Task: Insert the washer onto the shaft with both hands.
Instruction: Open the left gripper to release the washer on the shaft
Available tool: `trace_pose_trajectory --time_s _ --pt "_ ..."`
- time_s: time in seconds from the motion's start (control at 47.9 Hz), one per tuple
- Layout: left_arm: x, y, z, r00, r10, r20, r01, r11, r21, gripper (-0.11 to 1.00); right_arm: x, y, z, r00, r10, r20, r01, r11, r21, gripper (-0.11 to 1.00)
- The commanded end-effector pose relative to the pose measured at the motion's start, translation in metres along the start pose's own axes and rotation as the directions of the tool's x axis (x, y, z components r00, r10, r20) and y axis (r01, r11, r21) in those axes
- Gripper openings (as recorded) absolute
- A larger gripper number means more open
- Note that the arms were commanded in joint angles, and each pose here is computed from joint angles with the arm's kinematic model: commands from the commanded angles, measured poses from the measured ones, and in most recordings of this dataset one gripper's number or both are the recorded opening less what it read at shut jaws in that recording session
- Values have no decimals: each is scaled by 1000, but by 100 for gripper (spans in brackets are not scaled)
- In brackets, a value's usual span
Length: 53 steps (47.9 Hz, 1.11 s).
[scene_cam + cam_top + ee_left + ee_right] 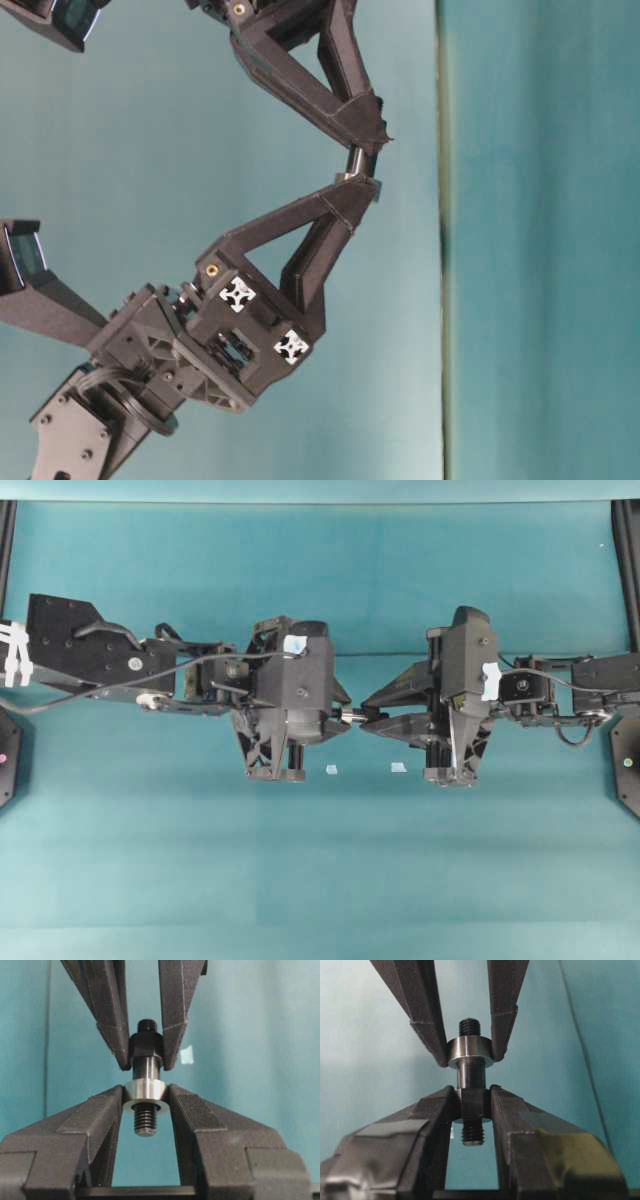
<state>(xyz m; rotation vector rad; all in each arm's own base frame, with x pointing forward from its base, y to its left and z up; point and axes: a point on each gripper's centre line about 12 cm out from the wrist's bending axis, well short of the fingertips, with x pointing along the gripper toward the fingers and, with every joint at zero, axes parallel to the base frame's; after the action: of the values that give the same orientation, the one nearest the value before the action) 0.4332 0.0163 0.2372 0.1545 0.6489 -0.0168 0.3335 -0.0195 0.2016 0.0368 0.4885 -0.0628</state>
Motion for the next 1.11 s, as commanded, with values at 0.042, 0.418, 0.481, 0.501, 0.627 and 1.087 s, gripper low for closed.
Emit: trace_pose_trajectory --time_s 0.042,0.418,0.481,0.501,0.627,1.087 --pt "-3 2 14 999 5 35 -6 1000 8 37 -2 -1 14 999 -2 48 2 1000 -5 0" --pt "-3 4 16 999 9 37 -9 1000 3 37 -2 -1 17 998 -1 69 2 1000 -5 0" --pt "-3 4 18 999 9 40 -9 1000 -1 37 -2 -1 17 998 -1 71 1 1000 -3 0" --pt "-3 4 18 999 9 40 -9 1000 -1 37 -2 -1 17 998 -1 71 1 1000 -3 0" --pt "-3 5 19 999 10 43 -10 1000 -5 37 -2 -1 17 998 -1 69 1 1000 -3 0" --pt "-4 5 19 999 11 45 -11 1000 -7 37 -3 -1 17 998 -1 71 1 1000 -3 0"
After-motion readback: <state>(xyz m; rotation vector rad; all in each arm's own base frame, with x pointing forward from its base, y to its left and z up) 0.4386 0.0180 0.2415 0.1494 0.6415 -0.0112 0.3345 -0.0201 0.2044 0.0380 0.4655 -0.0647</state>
